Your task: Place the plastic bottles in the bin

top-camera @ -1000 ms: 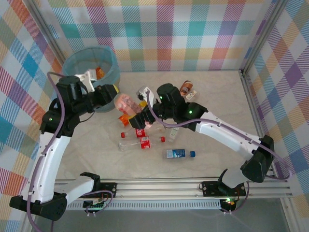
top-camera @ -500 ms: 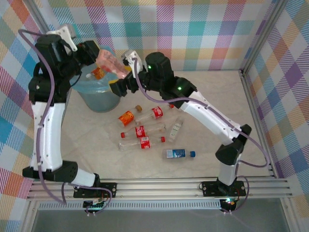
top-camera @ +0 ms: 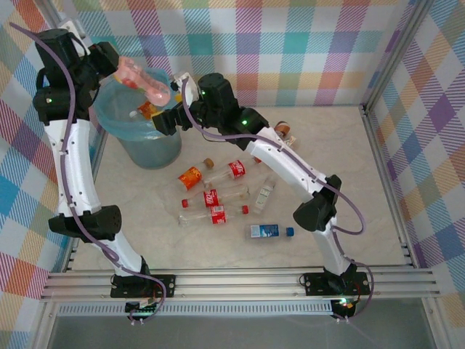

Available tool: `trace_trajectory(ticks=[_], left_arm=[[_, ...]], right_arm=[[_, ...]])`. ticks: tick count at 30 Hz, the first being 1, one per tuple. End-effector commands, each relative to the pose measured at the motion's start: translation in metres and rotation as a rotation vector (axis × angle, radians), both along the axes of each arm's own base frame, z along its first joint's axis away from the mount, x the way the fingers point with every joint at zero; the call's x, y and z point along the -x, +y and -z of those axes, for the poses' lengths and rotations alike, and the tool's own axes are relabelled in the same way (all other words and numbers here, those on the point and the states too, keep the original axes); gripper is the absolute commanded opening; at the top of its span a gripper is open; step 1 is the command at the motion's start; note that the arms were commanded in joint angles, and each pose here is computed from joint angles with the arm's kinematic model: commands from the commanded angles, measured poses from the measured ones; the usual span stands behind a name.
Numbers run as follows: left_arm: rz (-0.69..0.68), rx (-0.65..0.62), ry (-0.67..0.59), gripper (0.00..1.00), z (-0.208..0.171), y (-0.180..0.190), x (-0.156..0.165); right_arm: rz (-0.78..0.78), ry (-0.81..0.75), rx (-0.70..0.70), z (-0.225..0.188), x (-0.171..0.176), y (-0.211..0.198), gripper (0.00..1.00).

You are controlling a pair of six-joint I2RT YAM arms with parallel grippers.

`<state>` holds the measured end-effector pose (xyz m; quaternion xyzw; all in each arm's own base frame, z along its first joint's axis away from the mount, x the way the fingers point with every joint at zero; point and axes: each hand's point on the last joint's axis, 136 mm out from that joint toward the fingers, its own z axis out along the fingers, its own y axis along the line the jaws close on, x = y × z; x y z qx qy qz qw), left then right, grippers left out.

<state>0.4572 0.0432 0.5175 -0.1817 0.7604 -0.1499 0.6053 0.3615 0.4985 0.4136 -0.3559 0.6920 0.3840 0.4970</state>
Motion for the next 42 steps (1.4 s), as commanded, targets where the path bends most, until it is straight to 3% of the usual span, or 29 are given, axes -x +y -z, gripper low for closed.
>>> trace_trajectory(ticks=[1, 5, 10, 16, 33, 36, 42], left_arm=[[-0.011, 0.032, -0.049, 0.0, -0.014, 0.025, 0.003], [-0.03, -0.007, 0.004, 0.0, 0.004, 0.046, -0.002], [-0.025, -0.125, 0.176, 0.0, 0.057, 0.058, -0.016], [-0.002, -0.177, 0.313, 0.0, 0.109, 0.065, -0.027], [0.121, -0.315, 0.558, 0.05, 0.229, 0.04, -0.064], [0.133, -0.32, 0.591, 0.1, 0.246, 0.038, -0.069], [0.131, -0.316, 0.633, 0.47, 0.266, 0.04, -0.073]], right_arm=[[-0.045, 0.021, -0.042, -0.011, 0.007, 0.004, 1.0], [-0.062, 0.078, -0.025, 0.007, 0.007, 0.01, 1.0], [-0.076, 0.144, 0.004, 0.025, 0.01, 0.013, 1.0], [-0.076, 0.183, 0.028, 0.038, 0.012, 0.012, 1.0], [-0.059, 0.14, 0.114, 0.063, 0.017, -0.005, 1.0], [-0.058, 0.129, 0.125, 0.065, 0.016, -0.005, 1.0], [-0.059, 0.119, 0.135, 0.067, 0.015, -0.005, 1.0]])
